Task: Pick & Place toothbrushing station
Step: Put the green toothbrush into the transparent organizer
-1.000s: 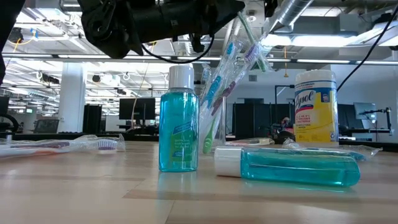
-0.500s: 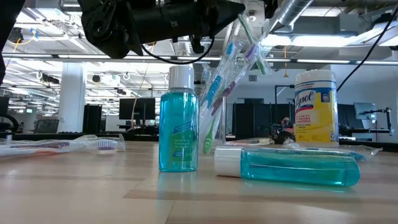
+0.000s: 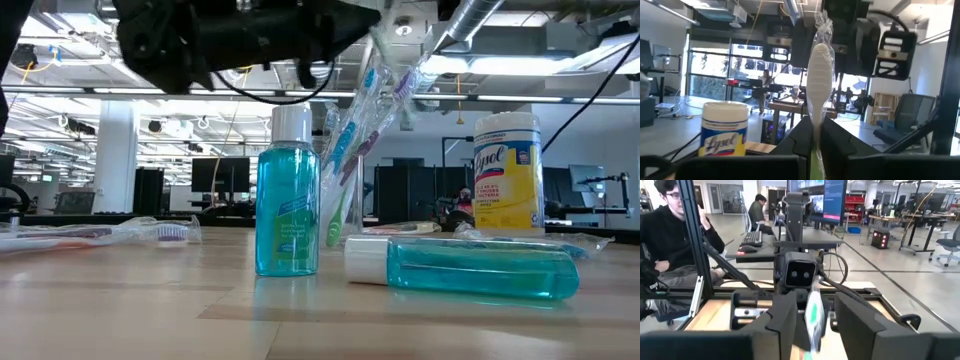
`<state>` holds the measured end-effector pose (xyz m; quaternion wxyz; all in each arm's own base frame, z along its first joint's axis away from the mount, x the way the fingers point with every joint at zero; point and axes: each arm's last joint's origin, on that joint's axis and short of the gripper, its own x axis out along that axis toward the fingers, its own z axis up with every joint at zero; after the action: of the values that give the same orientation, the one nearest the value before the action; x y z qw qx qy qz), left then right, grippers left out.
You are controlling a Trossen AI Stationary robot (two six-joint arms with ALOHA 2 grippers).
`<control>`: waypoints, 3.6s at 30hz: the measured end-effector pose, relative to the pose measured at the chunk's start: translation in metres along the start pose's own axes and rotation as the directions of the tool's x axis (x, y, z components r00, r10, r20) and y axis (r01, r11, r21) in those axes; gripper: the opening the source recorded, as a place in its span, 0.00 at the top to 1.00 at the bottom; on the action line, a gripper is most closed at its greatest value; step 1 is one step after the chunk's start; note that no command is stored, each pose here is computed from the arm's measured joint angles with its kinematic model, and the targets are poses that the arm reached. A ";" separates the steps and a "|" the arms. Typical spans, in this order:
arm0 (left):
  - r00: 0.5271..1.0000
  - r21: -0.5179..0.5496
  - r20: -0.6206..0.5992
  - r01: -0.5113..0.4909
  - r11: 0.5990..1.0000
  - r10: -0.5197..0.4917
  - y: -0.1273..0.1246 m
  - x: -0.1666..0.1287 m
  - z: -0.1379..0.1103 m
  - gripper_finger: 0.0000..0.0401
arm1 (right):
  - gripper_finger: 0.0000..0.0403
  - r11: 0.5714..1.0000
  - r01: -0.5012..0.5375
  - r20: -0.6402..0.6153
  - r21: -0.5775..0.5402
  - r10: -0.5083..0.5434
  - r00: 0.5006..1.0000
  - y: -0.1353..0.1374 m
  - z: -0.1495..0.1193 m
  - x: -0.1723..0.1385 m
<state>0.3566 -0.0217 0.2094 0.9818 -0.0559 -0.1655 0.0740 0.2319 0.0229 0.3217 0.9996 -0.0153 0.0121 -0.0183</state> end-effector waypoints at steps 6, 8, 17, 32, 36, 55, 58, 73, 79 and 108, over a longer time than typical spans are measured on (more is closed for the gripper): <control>1.000 -0.006 0.018 0.009 1.000 -0.008 0.004 -0.027 0.024 0.97 | 0.64 1.000 0.000 -0.010 0.025 0.000 1.000 0.000 0.001 -0.003; 1.000 -0.007 0.009 0.008 1.000 -0.008 0.005 -0.035 0.029 0.96 | 0.63 1.000 0.000 -0.024 0.023 0.000 1.000 0.000 -0.001 -0.002; 0.998 0.005 -0.058 -0.007 1.000 0.007 0.013 -0.067 0.037 0.96 | 0.65 1.000 0.005 -0.038 0.021 -0.004 0.999 -0.001 -0.003 -0.001; 0.989 0.047 -0.104 -0.105 0.993 0.110 0.027 -0.068 0.032 0.96 | 0.66 1.000 0.005 -0.057 0.018 -0.004 0.998 -0.001 -0.005 -0.001; 0.983 0.058 -0.131 -0.119 0.991 0.125 0.031 -0.067 0.029 0.96 | 0.66 1.000 0.004 -0.058 0.018 -0.003 0.998 -0.001 -0.005 -0.001; 0.965 0.092 -0.218 -0.125 0.988 0.143 0.032 -0.067 0.011 0.96 | 0.67 1.000 0.005 -0.080 0.015 -0.003 0.997 0.000 -0.007 -0.001; 0.961 0.098 -0.236 -0.125 0.987 0.145 0.033 -0.067 0.005 0.95 | 0.67 1.000 0.005 -0.080 0.015 -0.003 0.997 0.000 -0.007 -0.001; 0.932 0.078 -0.322 -0.151 0.985 0.168 0.036 -0.069 -0.026 0.95 | 0.67 1.000 0.005 -0.080 0.015 -0.003 0.997 0.000 -0.007 -0.001; 0.921 0.062 -0.345 -0.169 0.984 0.180 0.039 -0.071 -0.038 0.95 | 0.67 1.000 0.004 -0.083 0.014 -0.003 0.997 0.000 -0.008 -0.001; 0.904 0.036 -0.348 -0.253 0.967 0.249 0.047 -0.071 -0.044 0.82 | 0.68 1.000 0.003 -0.136 0.006 -0.003 0.991 0.000 -0.013 -0.002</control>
<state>0.2991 0.0094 0.1392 0.9775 -0.0939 0.0199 0.1876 0.2299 0.0222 0.3089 0.9965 -0.0110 0.0801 -0.0208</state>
